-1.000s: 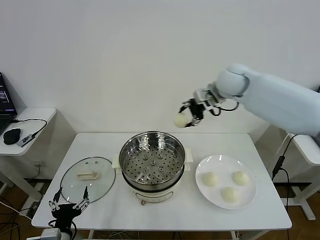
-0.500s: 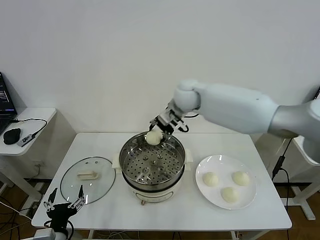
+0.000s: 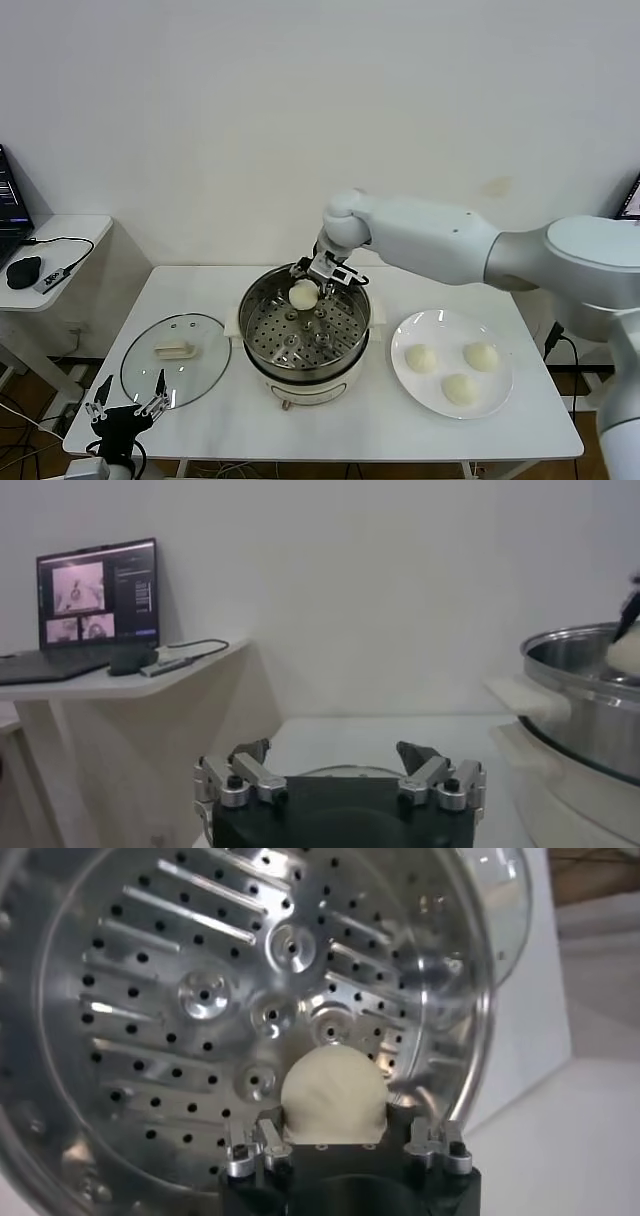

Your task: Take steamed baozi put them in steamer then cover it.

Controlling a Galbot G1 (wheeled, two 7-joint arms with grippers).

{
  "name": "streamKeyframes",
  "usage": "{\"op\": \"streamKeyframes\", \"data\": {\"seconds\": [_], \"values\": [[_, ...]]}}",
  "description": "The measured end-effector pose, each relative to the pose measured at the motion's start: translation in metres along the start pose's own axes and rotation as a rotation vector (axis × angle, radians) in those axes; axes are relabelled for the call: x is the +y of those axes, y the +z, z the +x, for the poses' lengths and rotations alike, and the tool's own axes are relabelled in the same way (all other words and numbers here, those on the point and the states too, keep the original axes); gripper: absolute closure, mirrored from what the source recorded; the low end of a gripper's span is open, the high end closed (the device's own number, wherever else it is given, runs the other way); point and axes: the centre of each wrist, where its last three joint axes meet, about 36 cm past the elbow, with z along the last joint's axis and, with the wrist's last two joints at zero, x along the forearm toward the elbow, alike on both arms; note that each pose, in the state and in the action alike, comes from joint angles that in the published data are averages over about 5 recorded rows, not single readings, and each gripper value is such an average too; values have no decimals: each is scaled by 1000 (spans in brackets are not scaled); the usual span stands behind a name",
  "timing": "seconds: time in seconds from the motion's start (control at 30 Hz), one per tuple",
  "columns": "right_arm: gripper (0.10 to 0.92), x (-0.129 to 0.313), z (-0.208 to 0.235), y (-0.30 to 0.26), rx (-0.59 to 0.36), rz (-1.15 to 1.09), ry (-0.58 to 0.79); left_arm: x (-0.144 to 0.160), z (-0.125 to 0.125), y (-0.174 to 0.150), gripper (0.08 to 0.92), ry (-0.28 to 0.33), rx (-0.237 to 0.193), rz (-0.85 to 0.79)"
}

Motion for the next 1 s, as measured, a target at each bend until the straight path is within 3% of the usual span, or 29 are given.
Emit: {"op": "streamKeyframes", "data": {"seconds": [0.33, 0.53, 0.67, 1.0], "values": [[364, -4, -14, 7, 16, 56, 2, -1, 0, -1, 177, 1, -5, -2], [239, -3, -9, 10, 15, 49, 3, -1, 2, -3, 177, 2, -7, -7], [203, -7, 11, 9, 15, 21, 9, -2, 3, -6, 177, 6, -10, -8], [200, 9, 90, 2, 18, -197, 28, -1, 5, -15, 177, 24, -23, -18]]}}
